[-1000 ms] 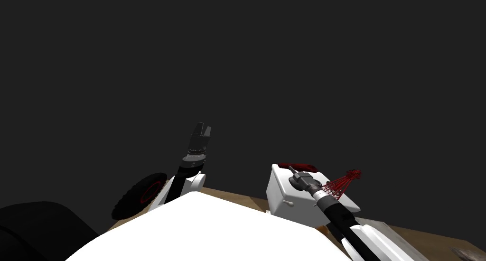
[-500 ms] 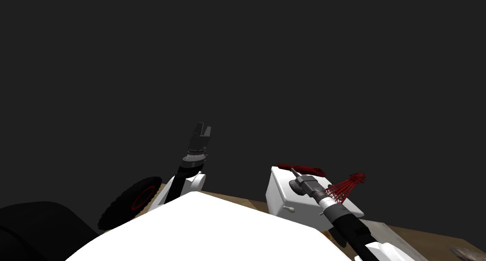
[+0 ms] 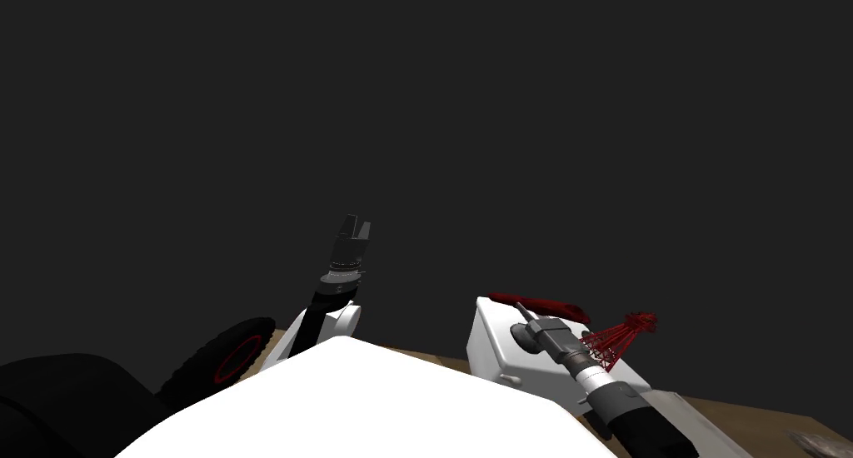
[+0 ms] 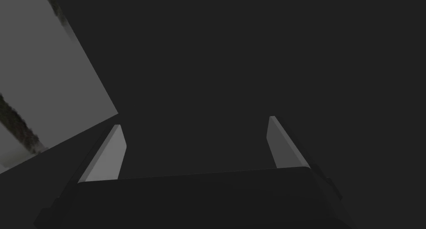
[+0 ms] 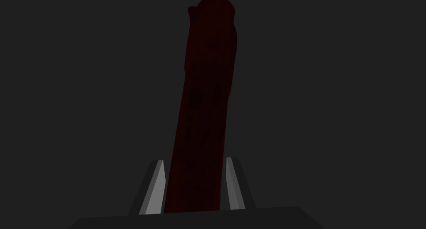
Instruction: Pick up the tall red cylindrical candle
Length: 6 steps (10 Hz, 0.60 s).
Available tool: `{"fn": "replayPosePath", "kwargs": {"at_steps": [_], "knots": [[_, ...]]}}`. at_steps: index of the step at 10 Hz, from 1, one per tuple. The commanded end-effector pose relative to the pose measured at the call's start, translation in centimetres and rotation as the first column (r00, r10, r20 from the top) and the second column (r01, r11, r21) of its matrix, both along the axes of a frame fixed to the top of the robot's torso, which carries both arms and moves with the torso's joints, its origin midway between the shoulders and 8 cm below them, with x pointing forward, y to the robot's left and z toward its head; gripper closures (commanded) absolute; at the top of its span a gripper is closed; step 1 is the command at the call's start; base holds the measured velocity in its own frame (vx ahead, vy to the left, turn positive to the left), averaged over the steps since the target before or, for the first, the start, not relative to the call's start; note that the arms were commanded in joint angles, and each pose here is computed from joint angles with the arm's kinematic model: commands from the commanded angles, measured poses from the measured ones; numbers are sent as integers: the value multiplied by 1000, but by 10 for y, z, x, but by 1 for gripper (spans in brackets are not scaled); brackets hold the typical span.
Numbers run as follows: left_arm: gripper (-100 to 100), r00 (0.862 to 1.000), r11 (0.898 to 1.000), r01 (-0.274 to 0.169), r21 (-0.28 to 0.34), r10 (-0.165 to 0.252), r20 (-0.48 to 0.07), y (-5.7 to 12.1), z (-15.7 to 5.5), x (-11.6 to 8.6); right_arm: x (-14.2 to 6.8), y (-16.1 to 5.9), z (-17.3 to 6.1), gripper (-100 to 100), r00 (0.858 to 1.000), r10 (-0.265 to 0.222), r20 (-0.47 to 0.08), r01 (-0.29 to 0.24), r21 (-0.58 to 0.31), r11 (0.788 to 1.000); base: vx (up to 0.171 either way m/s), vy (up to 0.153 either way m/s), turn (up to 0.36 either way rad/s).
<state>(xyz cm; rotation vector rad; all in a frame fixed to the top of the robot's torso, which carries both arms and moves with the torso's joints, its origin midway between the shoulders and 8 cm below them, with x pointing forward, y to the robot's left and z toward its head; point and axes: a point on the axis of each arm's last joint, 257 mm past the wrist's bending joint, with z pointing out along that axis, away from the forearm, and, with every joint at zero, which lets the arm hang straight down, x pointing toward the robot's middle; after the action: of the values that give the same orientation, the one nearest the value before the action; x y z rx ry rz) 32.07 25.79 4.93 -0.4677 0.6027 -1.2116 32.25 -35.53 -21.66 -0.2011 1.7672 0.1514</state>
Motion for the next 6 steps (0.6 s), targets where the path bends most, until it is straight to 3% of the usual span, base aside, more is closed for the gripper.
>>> {"fn": "replayPosePath", "kwargs": {"at_steps": [1, 3, 5, 6], "knots": [[0, 1000, 1000, 0, 0, 0, 0, 0, 0, 0, -11, 8, 3, 100, 1000, 8, -13, -8, 4, 1000, 29, -20, 11], [0, 1000, 1000, 0, 0, 0, 0, 0, 0, 0, -12, 24, 18, 100, 999, 35, 10, -35, 13, 999, -13, -4, 0], [0, 1000, 1000, 0, 0, 0, 0, 0, 0, 0, -11, 22, 16, 100, 999, 33, 7, -33, 13, 999, -6, 1, -1], [0, 1000, 1000, 0, 0, 0, 0, 0, 0, 0, -11, 23, 17, 0, 999, 34, 8, -34, 14, 999, 0, 0, 0]]}}
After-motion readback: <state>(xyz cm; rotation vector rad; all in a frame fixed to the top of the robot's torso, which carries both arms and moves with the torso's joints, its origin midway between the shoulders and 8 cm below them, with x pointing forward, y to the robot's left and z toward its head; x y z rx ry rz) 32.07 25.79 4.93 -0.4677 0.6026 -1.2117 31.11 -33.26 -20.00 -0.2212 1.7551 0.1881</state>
